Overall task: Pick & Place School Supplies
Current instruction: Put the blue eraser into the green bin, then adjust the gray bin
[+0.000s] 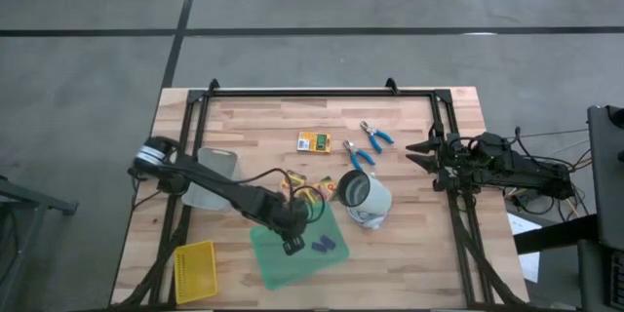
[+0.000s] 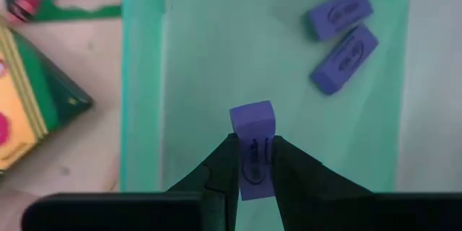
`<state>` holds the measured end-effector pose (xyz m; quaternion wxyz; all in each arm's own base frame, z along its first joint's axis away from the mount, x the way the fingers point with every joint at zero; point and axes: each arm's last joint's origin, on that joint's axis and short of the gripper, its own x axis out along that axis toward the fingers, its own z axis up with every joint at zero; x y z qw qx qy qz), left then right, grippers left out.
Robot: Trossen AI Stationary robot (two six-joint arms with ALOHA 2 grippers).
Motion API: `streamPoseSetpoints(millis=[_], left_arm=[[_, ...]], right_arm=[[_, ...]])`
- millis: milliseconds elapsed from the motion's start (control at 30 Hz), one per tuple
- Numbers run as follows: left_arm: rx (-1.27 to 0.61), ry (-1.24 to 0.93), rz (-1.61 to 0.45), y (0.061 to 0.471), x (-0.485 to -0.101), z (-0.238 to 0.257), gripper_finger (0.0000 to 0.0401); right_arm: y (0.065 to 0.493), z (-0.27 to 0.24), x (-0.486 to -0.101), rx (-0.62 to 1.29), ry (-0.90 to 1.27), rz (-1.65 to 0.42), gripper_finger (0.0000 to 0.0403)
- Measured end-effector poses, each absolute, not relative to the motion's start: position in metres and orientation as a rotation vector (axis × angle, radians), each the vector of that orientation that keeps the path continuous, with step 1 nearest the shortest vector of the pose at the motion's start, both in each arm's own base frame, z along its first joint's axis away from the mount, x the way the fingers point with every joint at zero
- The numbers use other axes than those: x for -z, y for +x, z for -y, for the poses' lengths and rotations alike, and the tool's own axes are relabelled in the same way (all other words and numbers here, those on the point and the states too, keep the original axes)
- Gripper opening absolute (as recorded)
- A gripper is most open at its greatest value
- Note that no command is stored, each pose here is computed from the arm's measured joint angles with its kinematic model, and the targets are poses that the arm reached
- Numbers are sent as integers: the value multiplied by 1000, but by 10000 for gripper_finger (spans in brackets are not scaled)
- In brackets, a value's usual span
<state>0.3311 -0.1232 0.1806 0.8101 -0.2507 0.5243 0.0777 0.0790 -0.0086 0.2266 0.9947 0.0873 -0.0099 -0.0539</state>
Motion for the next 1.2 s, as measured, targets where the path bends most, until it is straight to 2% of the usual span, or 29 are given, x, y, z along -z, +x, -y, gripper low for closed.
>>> streamPoseSetpoints(millis=[333,700,900,1000,1200], left_arm=[[-147,-586,-1135,334,-176,126,78],[-134,-596,-1120,335,-178,126,169],[-131,-610,-1105,333,-185,123,181],[-206,-672,-1094,328,-197,115,180],[-586,-976,-1161,300,-219,87,179]], right_arm=[[79,9,-227,108,175,20,114],[79,9,-227,108,175,20,114],[79,9,-227,108,175,20,114],[79,9,-227,108,175,20,114],[79,9,-227,108,175,20,114]])
